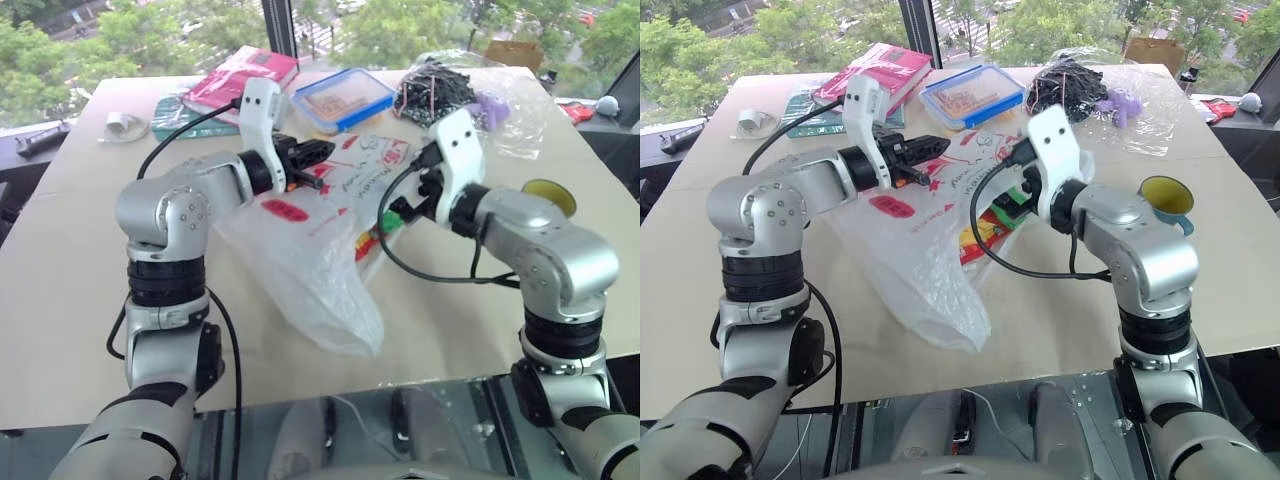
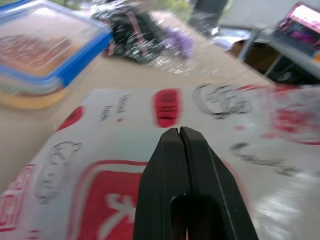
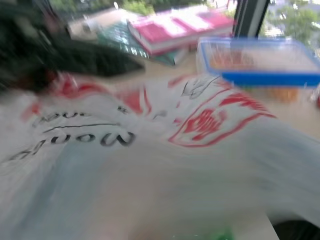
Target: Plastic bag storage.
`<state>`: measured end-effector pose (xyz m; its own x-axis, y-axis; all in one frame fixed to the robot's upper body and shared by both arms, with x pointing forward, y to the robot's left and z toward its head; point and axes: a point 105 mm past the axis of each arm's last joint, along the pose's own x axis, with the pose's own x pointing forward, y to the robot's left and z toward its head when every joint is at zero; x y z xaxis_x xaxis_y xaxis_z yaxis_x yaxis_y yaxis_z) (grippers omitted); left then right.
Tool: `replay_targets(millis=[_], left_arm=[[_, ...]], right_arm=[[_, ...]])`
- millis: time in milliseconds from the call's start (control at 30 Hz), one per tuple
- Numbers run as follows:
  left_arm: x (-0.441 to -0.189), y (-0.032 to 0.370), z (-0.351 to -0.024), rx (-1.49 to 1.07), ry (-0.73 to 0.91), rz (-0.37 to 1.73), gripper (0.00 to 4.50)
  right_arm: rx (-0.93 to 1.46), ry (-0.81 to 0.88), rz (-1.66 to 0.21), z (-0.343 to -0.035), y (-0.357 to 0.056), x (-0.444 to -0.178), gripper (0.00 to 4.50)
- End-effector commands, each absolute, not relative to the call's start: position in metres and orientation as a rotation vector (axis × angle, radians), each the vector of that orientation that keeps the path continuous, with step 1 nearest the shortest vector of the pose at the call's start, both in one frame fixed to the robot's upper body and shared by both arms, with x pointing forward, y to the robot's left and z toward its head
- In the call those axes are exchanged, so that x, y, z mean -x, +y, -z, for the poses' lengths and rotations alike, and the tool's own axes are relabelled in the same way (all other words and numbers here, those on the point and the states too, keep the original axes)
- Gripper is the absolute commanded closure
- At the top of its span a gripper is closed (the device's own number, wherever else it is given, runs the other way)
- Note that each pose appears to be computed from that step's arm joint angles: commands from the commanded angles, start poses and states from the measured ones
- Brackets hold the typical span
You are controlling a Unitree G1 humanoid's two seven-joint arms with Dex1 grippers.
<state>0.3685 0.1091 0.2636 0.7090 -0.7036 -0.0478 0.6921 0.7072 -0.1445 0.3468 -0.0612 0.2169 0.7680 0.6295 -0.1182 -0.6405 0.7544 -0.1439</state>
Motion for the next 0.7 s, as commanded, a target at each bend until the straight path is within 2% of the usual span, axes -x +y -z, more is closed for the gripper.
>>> replay_targets(millis=[33, 200, 300, 400, 433, 500, 567, 600, 700], left_arm=[[-0.353, 0.111, -0.283, 0.088, 0.029, 0.832, 4.5], [-0.35, 0.113, -0.262, 0.01, 0.05, 0.818, 4.5], [-0.355, 0.121, -0.252, -0.014, 0.065, 0.771, 4.5], [-0.355, 0.128, -0.237, -0.014, 0.132, 0.754, 4.5], [-0.353, 0.13, -0.228, -0.041, 0.168, 0.75, 3.93], [-0.355, 0.135, -0.211, -0.129, 0.204, 0.7, 3.2], [-0.362, 0.14, -0.207, -0.132, 0.2, 0.626, 2.25], [-0.368, 0.144, -0.205, -0.134, 0.199, 0.583, 1.95], [-0.377, 0.151, -0.208, -0.159, 0.167, 0.516, 1.95]], right_arm=[[0.156, 0.011, -0.712, -0.217, -0.053, -0.356, 0.09], [0.172, 0.003, -0.754, -0.197, -0.022, -0.382, 0.09], [0.171, -0.028, -0.711, -0.199, 0.002, -0.411, 0.09], [0.162, -0.046, -0.724, -0.2, 0.025, -0.424, 0.09], [0.167, -0.046, -0.737, -0.197, 0.03, -0.425, 0.0], [0.176, -0.049, -0.745, -0.193, 0.038, -0.428, 0.0], [0.19, -0.063, -0.718, -0.192, 0.041, -0.434, 0.0], [0.178, -0.079, -0.698, -0.195, 0.043, -0.437, 0.0], [0.166, -0.113, -0.656, -0.203, 0.046, -0.443, 0.0]])
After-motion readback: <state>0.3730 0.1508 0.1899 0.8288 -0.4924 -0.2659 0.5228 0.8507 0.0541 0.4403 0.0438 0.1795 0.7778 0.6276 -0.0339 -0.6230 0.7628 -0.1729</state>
